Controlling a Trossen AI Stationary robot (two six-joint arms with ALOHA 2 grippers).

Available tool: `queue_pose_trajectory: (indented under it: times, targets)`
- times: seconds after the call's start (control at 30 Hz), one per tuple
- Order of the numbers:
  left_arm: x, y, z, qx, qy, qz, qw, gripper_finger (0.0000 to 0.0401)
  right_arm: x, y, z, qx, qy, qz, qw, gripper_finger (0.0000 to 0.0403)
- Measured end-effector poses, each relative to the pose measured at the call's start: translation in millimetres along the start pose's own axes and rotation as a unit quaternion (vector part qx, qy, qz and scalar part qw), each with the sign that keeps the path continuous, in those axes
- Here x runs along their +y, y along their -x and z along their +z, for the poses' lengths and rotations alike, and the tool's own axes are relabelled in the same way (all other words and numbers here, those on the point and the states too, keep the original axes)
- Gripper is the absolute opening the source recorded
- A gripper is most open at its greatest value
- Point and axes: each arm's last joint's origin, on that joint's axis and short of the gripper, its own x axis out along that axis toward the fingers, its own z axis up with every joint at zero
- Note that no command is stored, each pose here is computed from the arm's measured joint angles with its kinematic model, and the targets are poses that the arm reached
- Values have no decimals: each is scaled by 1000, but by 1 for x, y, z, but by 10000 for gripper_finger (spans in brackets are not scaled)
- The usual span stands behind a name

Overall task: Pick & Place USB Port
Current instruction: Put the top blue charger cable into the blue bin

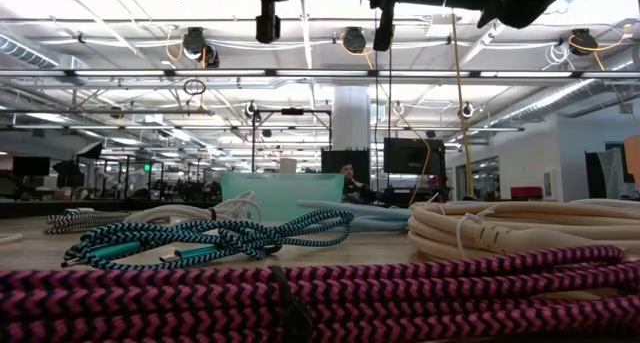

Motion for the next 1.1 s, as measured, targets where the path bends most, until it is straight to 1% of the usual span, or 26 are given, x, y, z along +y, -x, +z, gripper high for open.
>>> queue_pose_trajectory:
  times: [0.1,0.2,0.27,0.33,0.4,0.43,0.5,0.57,0.73,0.77,0.8,0.87,0.9,0.93,1.0,1.1]
  targets:
    - [-1,4,-1,40,7,-17,999,66,-2,2,-1,20,-11,-22,999,20]
    - [-4,18,-1,61,38,6,997,96,-5,7,0,40,-19,-77,996,21]
    - [-6,32,-4,68,49,52,995,105,-8,12,0,50,-17,-121,991,19]
    - [-11,44,-6,51,52,90,993,109,-10,17,3,50,-14,-157,986,18]
    - [-13,61,-9,41,54,144,987,110,-10,22,8,50,-20,-189,980,18]
    - [-15,67,-10,33,54,162,985,111,-10,23,11,54,-20,-206,977,18]
    - [-19,79,-11,13,53,190,980,111,-9,23,17,68,-14,-244,967,18]
    - [-21,90,-15,8,57,218,974,112,-7,21,26,80,-9,-284,956,18]
    - [-28,102,-28,-5,87,262,961,112,0,3,56,99,36,-353,930,18]
    - [-29,102,-31,-8,93,267,959,112,-3,0,61,108,49,-372,921,18]
    - [-30,102,-35,-10,100,278,955,112,-6,-6,65,116,60,-381,915,18]
    - [-31,103,-43,-5,124,294,948,112,-11,-21,76,120,68,-383,914,18]
    - [-32,102,-47,-2,133,296,946,113,-16,-25,78,133,68,-387,910,18]
    - [-33,102,-51,3,139,299,944,113,-24,-29,79,150,65,-394,905,18]
    - [-34,104,-58,17,138,316,939,113,-41,-40,77,169,49,-394,902,17]
    - [-34,109,-68,33,144,346,927,113,-68,-49,67,198,11,-418,887,17]
